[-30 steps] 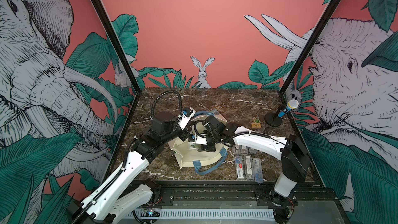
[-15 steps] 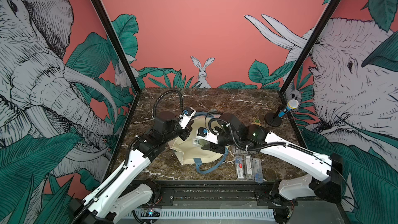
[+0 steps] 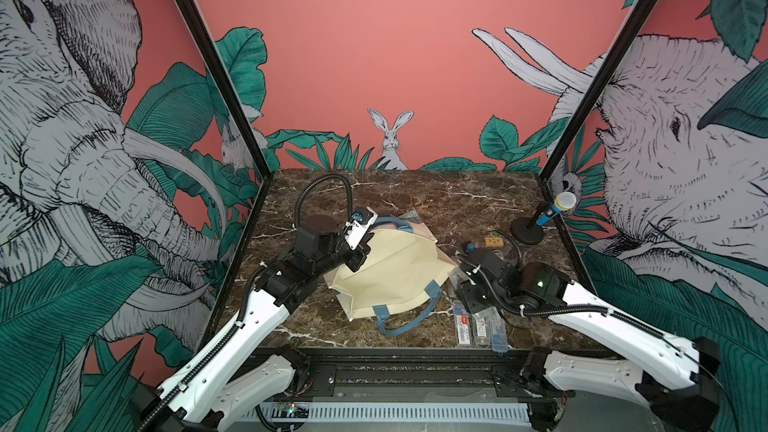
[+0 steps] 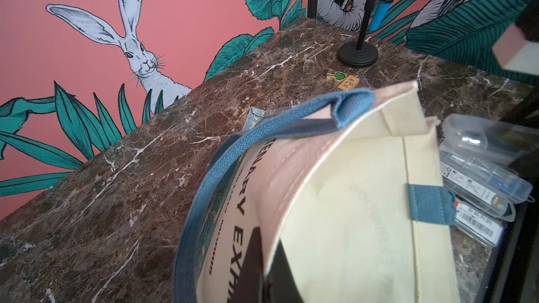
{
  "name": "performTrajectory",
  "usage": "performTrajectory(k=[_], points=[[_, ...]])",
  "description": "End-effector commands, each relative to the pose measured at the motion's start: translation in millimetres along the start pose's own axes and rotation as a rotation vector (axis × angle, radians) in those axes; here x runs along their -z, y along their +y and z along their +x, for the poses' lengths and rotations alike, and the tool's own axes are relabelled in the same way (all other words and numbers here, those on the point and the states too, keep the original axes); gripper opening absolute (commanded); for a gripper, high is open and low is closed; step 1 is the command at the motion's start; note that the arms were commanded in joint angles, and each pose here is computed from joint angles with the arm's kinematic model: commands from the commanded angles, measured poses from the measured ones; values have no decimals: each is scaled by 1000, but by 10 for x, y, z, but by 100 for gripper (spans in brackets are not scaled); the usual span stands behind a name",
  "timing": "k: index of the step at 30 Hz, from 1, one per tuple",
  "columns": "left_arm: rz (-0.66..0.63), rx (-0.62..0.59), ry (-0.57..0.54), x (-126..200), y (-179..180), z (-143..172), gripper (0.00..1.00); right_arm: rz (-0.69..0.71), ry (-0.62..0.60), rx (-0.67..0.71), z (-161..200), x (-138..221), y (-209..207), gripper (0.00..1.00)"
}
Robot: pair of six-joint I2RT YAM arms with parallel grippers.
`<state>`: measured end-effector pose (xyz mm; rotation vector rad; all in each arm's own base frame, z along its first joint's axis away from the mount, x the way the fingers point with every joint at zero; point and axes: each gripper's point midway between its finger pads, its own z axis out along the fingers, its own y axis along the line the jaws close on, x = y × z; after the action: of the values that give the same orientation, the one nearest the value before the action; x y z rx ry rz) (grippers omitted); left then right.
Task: Take out the compass set from the canvas bag
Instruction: Place the compass set at the center of the board.
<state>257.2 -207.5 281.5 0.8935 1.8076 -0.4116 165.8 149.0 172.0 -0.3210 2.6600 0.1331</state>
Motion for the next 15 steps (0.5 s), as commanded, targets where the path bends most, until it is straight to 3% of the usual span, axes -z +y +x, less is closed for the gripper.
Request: performTrajectory(k=[1,10,15], points=[[22,-3,-40,52,-54,-40,0,251,-44,-329,274,-39,-678,35],[33,-5,-60,106,-73,-75,0,398,-179,-623,661,-344,-1288,35],[37,-5,-67,119,-76,-85,0,468,-190,-655,767,-375,-1451,39]])
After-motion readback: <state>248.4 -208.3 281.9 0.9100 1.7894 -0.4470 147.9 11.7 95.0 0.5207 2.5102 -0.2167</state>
